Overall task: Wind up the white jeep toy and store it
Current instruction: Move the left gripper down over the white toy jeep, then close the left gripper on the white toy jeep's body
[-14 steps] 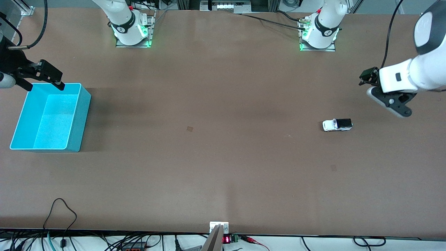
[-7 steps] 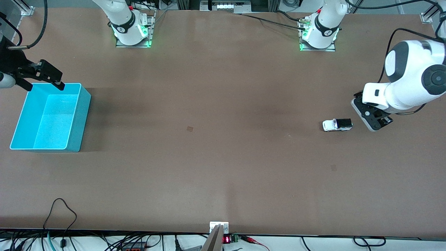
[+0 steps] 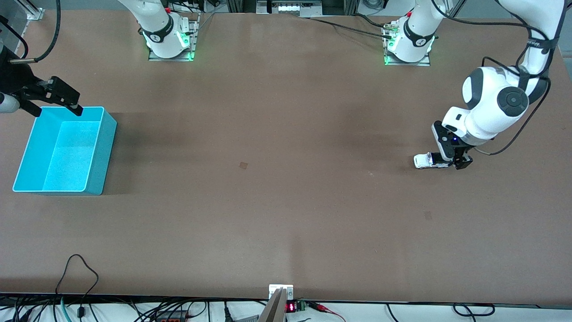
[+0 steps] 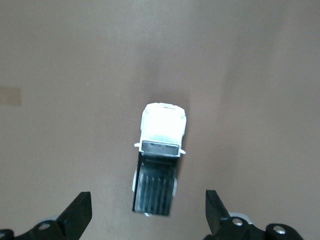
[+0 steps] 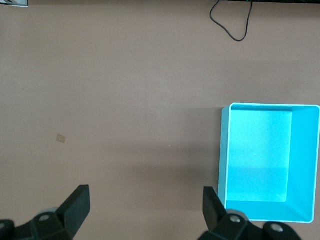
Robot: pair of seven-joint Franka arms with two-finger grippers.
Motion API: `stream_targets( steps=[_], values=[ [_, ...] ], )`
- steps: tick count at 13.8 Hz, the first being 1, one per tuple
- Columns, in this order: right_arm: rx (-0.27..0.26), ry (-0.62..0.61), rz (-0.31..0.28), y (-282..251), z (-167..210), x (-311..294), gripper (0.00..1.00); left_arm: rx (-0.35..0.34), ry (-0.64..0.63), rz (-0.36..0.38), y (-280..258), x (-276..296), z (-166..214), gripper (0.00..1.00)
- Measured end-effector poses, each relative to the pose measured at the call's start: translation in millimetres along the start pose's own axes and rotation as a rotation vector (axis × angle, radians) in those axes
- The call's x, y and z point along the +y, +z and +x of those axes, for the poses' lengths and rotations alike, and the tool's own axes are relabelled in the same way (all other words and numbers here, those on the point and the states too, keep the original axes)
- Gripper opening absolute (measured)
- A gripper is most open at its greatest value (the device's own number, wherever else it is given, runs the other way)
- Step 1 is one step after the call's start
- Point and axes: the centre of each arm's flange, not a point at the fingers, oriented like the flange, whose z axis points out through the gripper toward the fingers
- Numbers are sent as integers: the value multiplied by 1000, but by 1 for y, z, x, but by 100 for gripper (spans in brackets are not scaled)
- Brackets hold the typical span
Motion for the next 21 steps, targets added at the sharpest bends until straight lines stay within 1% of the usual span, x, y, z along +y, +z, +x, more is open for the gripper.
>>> stream_targets(
  steps=[3, 8, 10, 12, 13, 15, 21],
  values=[
    [0, 0, 0, 0, 0, 0, 100, 7, 33, 5, 33, 2, -6, 100],
    [0, 0, 0, 0, 0, 0, 100, 21, 103, 53, 63, 9, -3, 100],
    [0, 0, 0, 0, 0, 0, 100, 22, 111, 50, 70, 10, -3, 81],
    [0, 0, 0, 0, 0, 0, 100, 22, 116, 48, 71, 10, -3, 56],
    [0, 0, 0, 0, 0, 0, 100, 22, 119, 49, 71, 10, -3, 51],
    [0, 0, 0, 0, 0, 0, 100, 22, 127, 49, 71, 10, -3, 51],
    [0, -1, 0, 0, 0, 0, 100, 20, 210, 52, 70, 9, -3, 51]
  ],
)
